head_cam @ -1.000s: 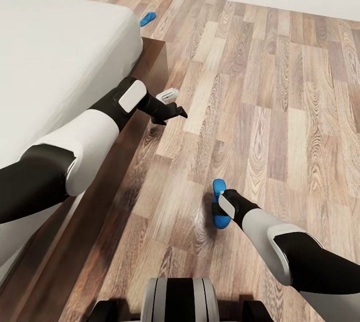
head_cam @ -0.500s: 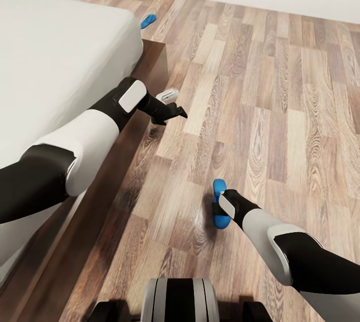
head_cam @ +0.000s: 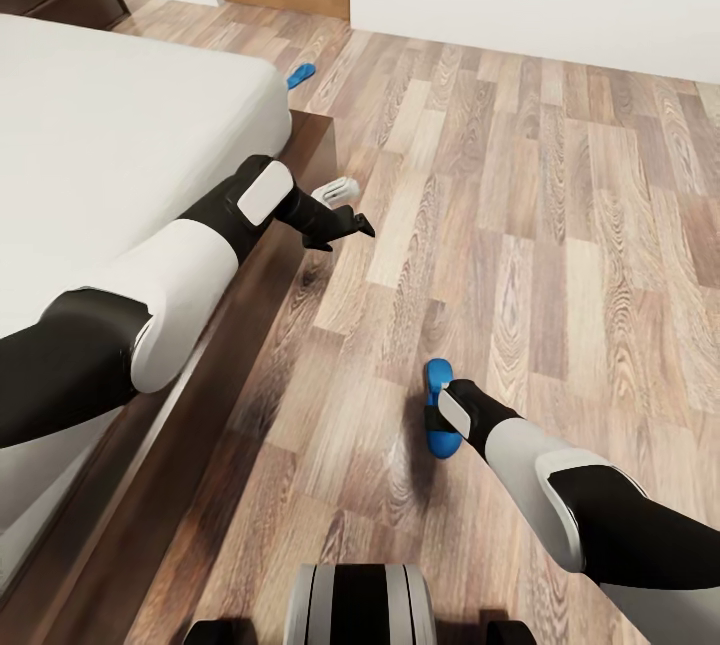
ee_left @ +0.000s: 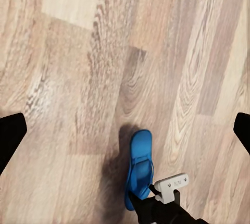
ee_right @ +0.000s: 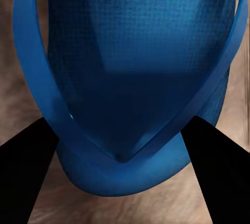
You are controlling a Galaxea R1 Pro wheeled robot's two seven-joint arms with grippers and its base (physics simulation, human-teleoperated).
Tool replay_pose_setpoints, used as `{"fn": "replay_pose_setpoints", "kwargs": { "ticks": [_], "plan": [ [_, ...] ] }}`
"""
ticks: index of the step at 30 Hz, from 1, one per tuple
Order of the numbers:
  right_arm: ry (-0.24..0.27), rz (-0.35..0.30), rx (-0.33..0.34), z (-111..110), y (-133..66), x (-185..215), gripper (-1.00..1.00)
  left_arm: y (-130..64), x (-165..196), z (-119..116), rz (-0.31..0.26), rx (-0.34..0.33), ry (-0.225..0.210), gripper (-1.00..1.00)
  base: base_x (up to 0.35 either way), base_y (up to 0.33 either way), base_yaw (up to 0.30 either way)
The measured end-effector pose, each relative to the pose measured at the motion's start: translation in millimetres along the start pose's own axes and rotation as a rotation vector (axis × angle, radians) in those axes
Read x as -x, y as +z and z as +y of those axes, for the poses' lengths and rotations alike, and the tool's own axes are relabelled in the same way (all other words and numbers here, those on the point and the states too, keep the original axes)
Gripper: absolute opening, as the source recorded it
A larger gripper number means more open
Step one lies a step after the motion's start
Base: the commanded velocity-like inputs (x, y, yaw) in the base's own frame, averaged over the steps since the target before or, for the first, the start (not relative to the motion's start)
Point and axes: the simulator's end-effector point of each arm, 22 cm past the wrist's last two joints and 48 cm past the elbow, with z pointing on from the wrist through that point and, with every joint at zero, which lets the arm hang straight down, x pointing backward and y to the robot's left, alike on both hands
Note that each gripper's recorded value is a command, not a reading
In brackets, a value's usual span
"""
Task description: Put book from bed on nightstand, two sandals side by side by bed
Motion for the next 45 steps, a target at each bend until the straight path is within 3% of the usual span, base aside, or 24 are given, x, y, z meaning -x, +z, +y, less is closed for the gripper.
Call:
{"fn": "replay_pose_setpoints", "kwargs": {
  "ticks": [33,45],
  "plan": [
    [0.035,-0.139,-0.031,-38,-74.8,51,-1.0,-90.9,30,-54,-0.123,0.008,0.071,1.0,0.0,0.0,0.0],
    [0.044,-0.191,-0.032,-45,-104.9,68,-1.0,-98.7,18,-56,-0.154,0.011,0.063,1.0,0.0,0.0,0.0]
  ]
}}
